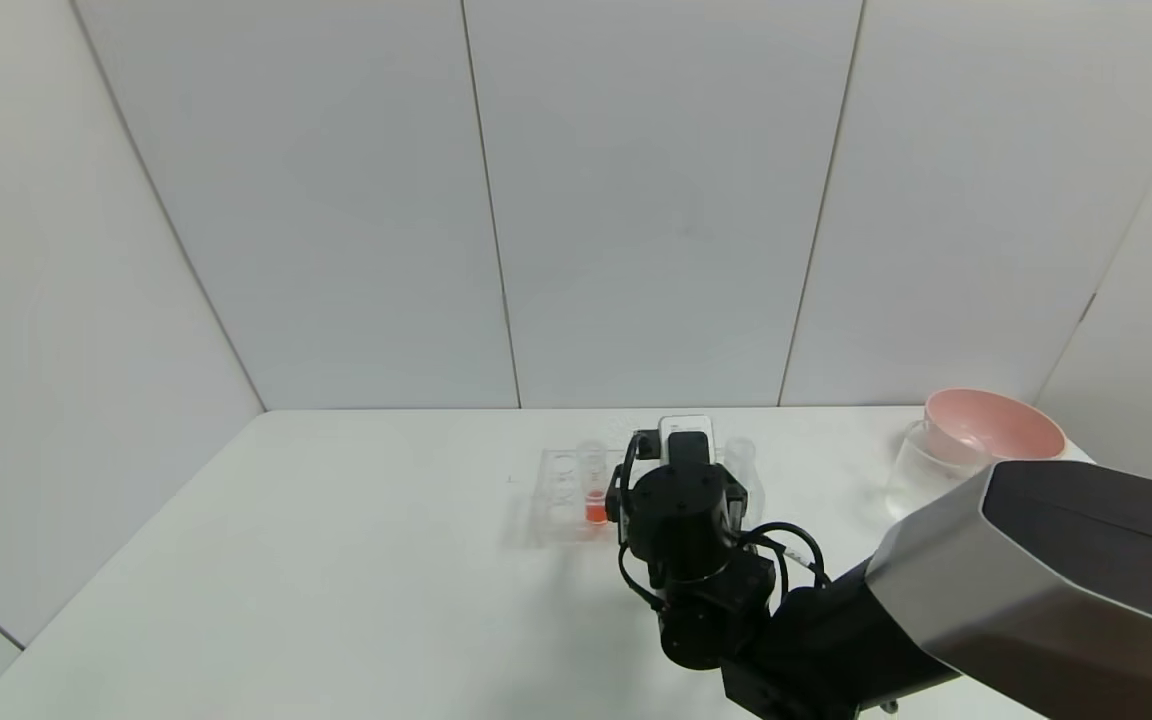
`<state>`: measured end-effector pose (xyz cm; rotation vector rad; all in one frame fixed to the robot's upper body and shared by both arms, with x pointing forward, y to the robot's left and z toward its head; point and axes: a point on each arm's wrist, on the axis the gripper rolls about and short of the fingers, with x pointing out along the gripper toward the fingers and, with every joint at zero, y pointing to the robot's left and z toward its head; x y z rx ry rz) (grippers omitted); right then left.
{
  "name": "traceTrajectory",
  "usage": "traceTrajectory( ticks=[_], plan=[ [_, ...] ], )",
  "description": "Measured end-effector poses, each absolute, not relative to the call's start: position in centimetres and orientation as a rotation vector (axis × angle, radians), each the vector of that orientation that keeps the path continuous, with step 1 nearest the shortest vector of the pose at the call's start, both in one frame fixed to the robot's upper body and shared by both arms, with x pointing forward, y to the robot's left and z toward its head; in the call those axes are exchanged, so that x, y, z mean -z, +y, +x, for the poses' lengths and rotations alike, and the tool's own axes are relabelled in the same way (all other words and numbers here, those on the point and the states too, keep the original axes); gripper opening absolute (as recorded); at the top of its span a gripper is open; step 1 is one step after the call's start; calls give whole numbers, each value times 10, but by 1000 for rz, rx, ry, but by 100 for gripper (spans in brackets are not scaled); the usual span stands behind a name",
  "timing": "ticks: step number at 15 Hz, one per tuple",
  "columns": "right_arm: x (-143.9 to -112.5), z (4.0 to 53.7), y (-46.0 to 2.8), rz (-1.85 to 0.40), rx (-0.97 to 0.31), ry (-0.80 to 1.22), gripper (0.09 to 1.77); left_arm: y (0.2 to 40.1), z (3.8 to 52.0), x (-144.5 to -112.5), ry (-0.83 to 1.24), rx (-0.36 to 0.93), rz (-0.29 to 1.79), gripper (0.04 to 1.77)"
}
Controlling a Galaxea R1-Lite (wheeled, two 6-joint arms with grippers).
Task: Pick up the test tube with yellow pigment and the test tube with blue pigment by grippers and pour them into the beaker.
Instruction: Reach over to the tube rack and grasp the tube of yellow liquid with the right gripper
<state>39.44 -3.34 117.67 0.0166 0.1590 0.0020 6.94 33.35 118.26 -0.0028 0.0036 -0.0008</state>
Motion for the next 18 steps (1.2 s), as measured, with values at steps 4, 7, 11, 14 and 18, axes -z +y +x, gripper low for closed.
traceTrajectory(
  ticks=[4, 7, 11, 14, 18],
  plan=[
    [-1170, 405, -36, 18, 15, 160, 171, 334, 69, -1183, 4, 0, -3, 176],
    [-1168, 408, -36, 18, 19, 160, 171, 334, 69, -1183, 4, 0, -3, 176],
    [-1169, 409, -35, 19, 20, 157, 171, 334, 69, -1183, 4, 0, -3, 176],
    [-1169, 411, -36, 20, 24, 155, 171, 334, 69, -1183, 4, 0, -3, 176],
    [-1166, 413, -38, 17, 32, 158, 119, 334, 69, -1183, 4, 0, -3, 176]
  ],
)
